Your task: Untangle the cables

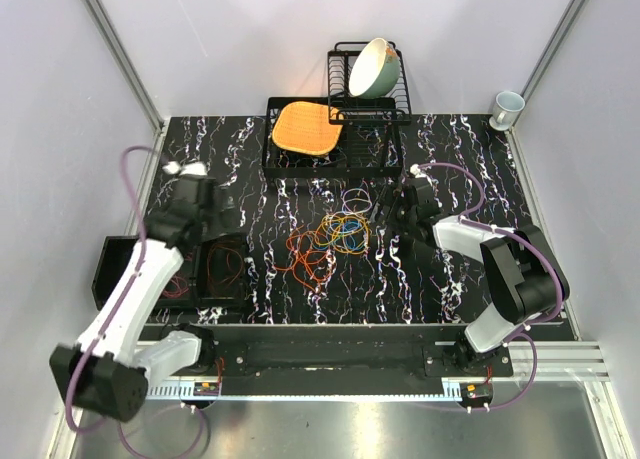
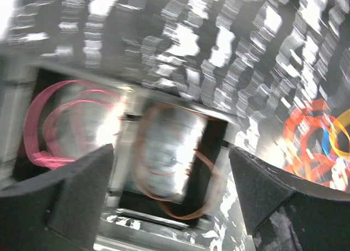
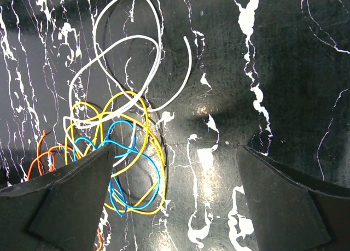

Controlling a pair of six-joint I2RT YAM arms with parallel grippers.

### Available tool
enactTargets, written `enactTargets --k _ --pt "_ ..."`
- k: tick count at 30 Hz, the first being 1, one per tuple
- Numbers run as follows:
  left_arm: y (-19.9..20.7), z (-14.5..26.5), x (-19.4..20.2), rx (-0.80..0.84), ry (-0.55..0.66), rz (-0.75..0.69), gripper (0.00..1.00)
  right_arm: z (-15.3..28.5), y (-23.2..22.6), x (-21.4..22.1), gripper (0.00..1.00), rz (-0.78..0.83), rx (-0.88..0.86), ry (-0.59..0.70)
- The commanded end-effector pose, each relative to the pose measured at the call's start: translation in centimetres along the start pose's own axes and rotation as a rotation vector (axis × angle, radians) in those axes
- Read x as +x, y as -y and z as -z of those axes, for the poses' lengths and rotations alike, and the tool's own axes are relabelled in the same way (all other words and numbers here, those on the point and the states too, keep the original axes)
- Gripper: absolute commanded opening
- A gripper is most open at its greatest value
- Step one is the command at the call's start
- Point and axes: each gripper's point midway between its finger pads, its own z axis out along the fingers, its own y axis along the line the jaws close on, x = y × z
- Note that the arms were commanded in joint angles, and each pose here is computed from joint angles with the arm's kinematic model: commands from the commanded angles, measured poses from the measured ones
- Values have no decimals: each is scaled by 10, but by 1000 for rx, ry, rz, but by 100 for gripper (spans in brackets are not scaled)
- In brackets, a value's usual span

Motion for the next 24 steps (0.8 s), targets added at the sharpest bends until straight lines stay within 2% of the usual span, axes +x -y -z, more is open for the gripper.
enactTargets --k 1,6,15,19,24 --pt "66 1 -7 148 4 -73 87 1 -18 -23 100 2 -52 48" --pt "132 -3 8 259 -25 -193 82 6 -17 -27 100 8 -48 65" --pt "233 -19 47 352 -93 -408 75 6 -13 -27 100 -3 -47 62" --pt "260 -37 62 354 -129 -426 72 6 -12 -26 100 -12 -48 56" --pt "286 -54 62 378 -114 -436 68 5 -11 -25 100 -18 -52 52"
